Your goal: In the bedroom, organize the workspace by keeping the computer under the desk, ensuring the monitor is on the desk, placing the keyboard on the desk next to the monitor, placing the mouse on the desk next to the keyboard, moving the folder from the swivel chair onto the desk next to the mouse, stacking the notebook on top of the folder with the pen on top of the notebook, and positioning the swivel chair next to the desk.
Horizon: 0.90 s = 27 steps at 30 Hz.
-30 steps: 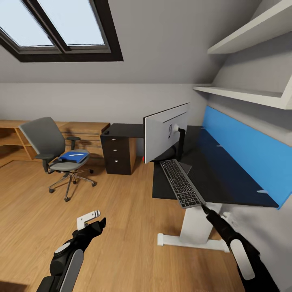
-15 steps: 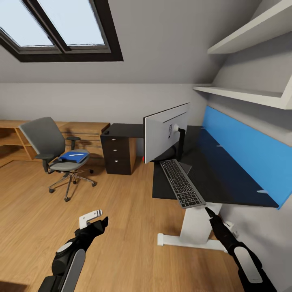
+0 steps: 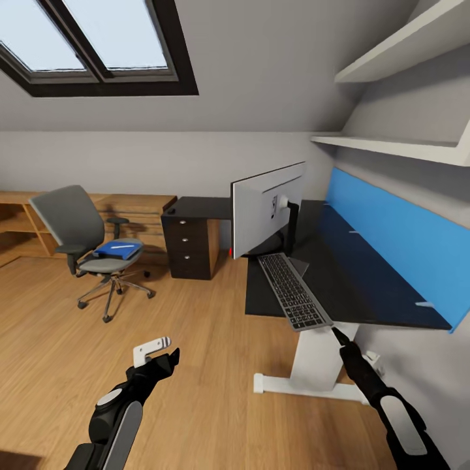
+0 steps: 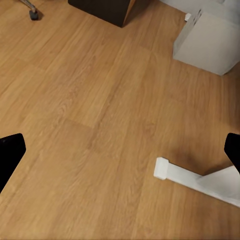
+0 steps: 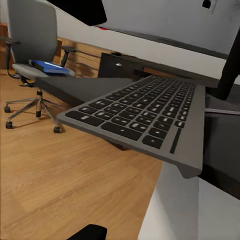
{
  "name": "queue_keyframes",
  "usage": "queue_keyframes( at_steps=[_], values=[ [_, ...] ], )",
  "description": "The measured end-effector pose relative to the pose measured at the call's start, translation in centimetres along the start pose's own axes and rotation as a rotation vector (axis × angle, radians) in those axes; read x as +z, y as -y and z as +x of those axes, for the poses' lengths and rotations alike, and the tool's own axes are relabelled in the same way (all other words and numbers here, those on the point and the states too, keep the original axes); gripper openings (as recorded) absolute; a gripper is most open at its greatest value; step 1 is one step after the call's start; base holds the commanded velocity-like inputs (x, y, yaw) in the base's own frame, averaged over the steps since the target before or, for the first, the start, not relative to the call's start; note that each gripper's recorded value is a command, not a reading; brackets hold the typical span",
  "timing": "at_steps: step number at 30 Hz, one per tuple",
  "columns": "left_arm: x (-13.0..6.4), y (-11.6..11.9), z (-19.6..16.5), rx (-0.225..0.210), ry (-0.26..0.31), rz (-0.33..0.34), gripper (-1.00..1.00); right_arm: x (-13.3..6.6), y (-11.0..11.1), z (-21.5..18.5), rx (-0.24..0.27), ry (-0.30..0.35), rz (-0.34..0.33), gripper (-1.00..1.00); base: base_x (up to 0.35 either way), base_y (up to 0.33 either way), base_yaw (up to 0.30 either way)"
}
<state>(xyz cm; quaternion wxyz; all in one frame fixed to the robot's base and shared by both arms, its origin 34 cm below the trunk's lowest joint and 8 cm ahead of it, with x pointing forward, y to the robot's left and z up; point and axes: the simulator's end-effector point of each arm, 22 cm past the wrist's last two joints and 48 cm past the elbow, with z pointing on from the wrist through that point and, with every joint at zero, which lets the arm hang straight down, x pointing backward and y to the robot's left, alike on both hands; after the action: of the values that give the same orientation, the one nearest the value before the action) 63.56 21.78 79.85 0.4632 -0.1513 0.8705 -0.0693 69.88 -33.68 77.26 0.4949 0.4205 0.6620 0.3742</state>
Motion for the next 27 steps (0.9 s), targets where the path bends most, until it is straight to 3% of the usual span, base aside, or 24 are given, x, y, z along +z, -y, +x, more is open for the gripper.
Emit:
queue_keyframes(
  at_steps=[19, 27],
  values=[
    [1.7, -0.9, 2.7, 0.001, 0.000, 0.001, 1.00, 0.6, 3.1, 1.4, 0.003, -0.003, -0.002, 1.00, 0.000, 0.000, 0.000],
    [2.4, -1.3, 3.9, 0.001, 0.001, 0.001, 1.00, 0.8, 4.6, 2.2, 0.033, -0.014, 0.004, 1.00, 0.000, 0.000, 0.000]
  ],
)
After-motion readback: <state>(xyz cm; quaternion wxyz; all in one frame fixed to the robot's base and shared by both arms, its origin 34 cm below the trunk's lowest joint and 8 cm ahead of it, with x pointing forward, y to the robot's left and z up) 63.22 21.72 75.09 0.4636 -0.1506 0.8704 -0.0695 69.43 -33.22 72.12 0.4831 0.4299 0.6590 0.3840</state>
